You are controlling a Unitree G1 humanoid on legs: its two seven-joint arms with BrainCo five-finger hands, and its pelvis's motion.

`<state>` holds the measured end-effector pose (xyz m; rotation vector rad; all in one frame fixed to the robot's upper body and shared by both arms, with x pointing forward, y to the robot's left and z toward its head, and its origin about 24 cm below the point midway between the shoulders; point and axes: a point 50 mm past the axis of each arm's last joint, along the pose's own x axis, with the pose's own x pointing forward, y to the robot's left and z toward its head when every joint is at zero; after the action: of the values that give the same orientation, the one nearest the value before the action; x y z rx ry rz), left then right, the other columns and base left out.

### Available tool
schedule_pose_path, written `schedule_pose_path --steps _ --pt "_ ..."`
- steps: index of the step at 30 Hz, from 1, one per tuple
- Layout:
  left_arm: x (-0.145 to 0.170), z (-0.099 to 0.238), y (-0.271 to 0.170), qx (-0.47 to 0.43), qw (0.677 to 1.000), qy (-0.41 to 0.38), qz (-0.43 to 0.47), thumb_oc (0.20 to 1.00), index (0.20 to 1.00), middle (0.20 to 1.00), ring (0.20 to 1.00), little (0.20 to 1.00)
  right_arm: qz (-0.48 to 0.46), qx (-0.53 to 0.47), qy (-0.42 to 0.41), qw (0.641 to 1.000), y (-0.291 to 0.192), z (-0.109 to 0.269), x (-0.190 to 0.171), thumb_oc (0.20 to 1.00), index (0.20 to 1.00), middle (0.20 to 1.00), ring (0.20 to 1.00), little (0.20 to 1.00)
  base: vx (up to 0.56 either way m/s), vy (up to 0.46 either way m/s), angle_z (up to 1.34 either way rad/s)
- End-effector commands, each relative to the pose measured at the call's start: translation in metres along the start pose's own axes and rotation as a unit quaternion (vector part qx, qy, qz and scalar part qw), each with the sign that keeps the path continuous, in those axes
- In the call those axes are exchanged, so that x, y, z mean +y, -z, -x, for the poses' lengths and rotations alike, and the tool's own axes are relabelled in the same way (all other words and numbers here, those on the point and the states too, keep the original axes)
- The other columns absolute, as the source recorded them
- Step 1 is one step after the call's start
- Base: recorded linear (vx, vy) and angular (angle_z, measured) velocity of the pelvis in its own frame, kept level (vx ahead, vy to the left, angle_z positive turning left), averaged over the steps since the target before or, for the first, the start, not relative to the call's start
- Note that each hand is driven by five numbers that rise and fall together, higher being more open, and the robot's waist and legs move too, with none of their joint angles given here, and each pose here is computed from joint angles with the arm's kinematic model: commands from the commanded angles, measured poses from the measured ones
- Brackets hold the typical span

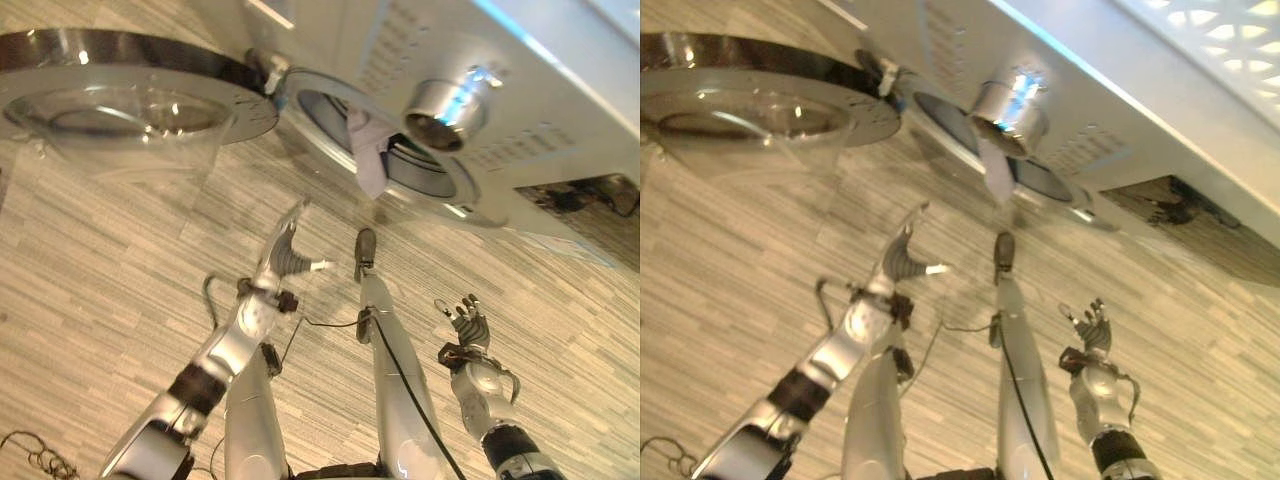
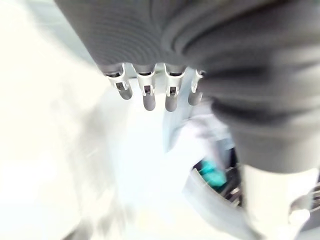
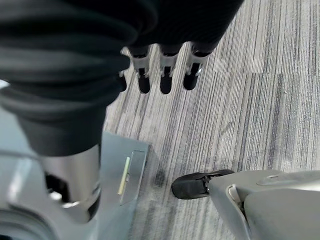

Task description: Grab the laundry basket,head to the washer,open it,put in the laundry and shut it.

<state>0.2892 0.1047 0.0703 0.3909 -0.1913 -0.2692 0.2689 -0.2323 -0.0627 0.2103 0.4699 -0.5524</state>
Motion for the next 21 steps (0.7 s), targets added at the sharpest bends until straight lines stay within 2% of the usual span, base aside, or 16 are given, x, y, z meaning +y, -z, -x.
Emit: schedule_pose_path --steps 1,3,9,11,13,14,15,19,20,21 --pt "0.013 0.024 -0.031 -0.096 0.988 0.057 0.102 1.0 1.0 1.0 1.0 1.0 -0.003 0.032 0.047 0.998 0.007 -0.003 -0.035 1.0 1.0 1.0 1.0 1.0 0.08 0.033 0.16" --pt "0.017 0.047 -0.001 -0.022 0.991 0.073 0.106 1.0 1.0 1.0 1.0 1.0 0.04 0.045 0.06 0.996 0.003 -0.008 -0.041 1.0 1.0 1.0 1.0 1.0 0.09 0.026 0.23" --pt "0.037 0.064 0.016 0.019 0.997 0.043 0.065 1.0 1.0 1.0 1.0 1.0 0.102 0.058 0.096 0.988 -0.017 -0.018 -0.051 1.0 1.0 1.0 1.0 1.0 0.0 -0.004 0.24" --pt "0.047 0.073 0.026 0.041 0.998 0.025 0.037 1.0 1.0 1.0 1.0 1.0 0.108 0.028 0.111 0.988 -0.051 -0.028 -0.053 1.0 1.0 1.0 1.0 1.0 0.01 0.047 0.24" --pt "0.049 0.077 0.03 0.051 0.998 0.02 0.038 1.0 1.0 1.0 1.0 1.0 0.099 0.012 0.112 0.989 -0.066 -0.031 -0.052 1.0 1.0 1.0 1.0 1.0 0.0 0.059 0.17" --pt "0.049 0.081 0.039 0.07 0.997 0.02 0.033 1.0 1.0 1.0 1.0 1.0 0.099 -0.016 0.11 0.989 -0.091 -0.034 -0.049 1.0 1.0 1.0 1.0 1.0 0.0 0.06 0.18" --pt "0.049 0.081 0.038 0.069 0.997 0.019 0.033 1.0 1.0 1.0 1.0 1.0 0.1 -0.017 0.11 0.989 -0.092 -0.035 -0.049 1.0 1.0 1.0 1.0 1.0 0.01 0.075 0.17" --pt "0.044 0.084 0.051 0.097 0.995 0.026 0.024 1.0 1.0 1.0 1.0 1.0 0.116 -0.09 0.102 0.984 -0.153 -0.037 -0.037 1.0 1.0 1.0 1.0 1.0 0.02 0.063 0.06" --pt "0.04 0.084 0.055 0.105 0.994 0.03 0.026 1.0 1.0 1.0 1.0 1.0 0.13 -0.126 0.099 0.978 -0.176 -0.035 -0.024 1.0 1.0 1.0 1.0 1.0 0.02 0.07 0.1" --pt "0.04 0.084 0.055 0.104 0.994 0.03 0.027 1.0 1.0 1.0 1.0 1.0 0.13 -0.127 0.099 0.978 -0.177 -0.035 -0.024 1.0 1.0 1.0 1.0 1.0 0.01 0.058 0.1"
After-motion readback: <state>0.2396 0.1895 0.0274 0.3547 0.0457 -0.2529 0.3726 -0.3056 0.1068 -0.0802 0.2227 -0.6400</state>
